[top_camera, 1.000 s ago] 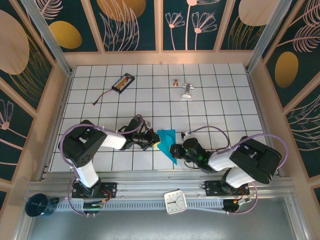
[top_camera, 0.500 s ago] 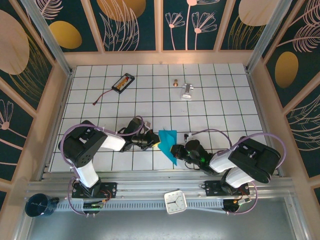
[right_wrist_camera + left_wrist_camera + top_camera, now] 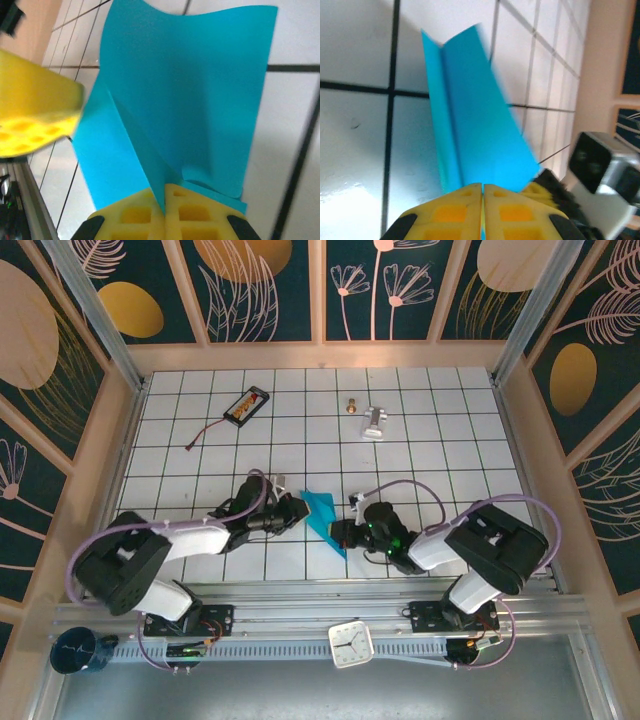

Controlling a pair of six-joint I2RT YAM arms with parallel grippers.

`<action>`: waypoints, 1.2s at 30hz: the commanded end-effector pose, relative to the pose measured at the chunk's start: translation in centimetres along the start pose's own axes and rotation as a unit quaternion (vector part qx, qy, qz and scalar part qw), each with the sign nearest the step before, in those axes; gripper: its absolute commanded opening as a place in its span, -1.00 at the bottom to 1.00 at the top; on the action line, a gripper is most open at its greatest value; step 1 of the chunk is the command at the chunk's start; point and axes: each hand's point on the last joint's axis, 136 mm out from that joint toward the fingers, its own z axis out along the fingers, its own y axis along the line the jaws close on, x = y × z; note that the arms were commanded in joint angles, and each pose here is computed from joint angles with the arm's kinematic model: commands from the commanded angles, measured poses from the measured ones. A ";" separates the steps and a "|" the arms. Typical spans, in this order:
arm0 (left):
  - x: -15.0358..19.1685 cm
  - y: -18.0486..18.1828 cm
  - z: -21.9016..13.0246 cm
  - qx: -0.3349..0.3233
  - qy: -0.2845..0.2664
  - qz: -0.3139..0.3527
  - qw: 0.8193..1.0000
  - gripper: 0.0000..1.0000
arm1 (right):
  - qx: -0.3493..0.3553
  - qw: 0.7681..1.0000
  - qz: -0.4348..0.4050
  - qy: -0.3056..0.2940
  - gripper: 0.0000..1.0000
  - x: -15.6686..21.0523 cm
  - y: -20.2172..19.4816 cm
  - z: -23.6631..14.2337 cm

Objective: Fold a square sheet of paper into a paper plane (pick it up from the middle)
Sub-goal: Perform the fourth fold on the wing at the bottom-center of the table.

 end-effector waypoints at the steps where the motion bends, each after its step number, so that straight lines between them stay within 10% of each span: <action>1: -0.3 1.8 -0.9 -0.037 -0.019 -0.006 0.999 -0.88 | -0.046 0.995 -0.076 0.054 -1.00 0.9 1.3 1.0; 36: 1.2 9.3 1.5 -0.121 0.010 -0.028 0.992 -1.00 | -0.039 0.995 0.082 0.035 -1.00 2.2 -0.7 1.7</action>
